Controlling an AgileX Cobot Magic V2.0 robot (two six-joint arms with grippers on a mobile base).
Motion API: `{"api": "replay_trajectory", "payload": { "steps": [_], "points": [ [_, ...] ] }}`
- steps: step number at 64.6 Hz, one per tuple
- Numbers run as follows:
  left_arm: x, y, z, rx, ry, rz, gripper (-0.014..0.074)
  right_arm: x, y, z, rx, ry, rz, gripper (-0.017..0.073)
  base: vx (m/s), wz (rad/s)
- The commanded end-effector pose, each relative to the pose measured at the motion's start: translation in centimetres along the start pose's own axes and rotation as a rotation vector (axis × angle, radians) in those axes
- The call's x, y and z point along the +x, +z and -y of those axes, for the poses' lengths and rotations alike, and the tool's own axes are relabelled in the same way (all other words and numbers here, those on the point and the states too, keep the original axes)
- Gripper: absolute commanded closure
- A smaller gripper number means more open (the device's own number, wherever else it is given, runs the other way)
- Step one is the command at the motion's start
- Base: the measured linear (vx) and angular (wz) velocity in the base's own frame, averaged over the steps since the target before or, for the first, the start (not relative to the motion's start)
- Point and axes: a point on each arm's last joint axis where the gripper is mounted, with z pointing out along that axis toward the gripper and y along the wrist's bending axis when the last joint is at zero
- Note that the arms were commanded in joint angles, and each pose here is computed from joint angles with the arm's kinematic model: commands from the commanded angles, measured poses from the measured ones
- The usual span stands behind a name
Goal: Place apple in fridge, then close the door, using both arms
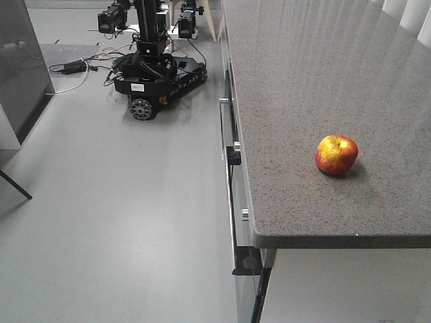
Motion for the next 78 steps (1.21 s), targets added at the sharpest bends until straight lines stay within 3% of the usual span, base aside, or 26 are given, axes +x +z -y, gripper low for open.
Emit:
{"api": "replay_trajectory", "payload": {
  "steps": [1,63,67,70,73,78],
  "points": [
    [0.31,0.02,0.19,0.018,-0.003,0.052,0.0599,-0.74,-0.08,-0.04,-0.004,-0.013,0.084,0.0561,0.00,0.00],
    [0.31,0.02,0.19,0.018,-0.003,0.052,0.0599,-0.74,-0.08,-0.04,-0.004,-0.011,0.084,0.0561,0.00,0.00],
    [0.31,0.02,0.19,0.018,-0.003,0.052,0.0599,-0.75,-0.08,-0.03,-0.004,0.020,0.085,0.0561,0.00,0.00],
    [0.31,0.02,0.19,0.018,-0.003,0.052,0.0599,-0.84,-0.09,-0.04,-0.009,0.075,0.096,0.0561,0.00,0.00],
    [0.31,0.02,0.19,0.018,-0.003,0.052,0.0599,-1.14,-0.12,-0.01,-0.011,0.142,0.129,0.0561,0.00,0.00],
    [0.31,0.02,0.19,0.018,-0.003,0.052,0.0599,-1.72,-0.22,0.13,-0.015,0.305,0.191,0.0561,0.00,0.00]
  ]
}}
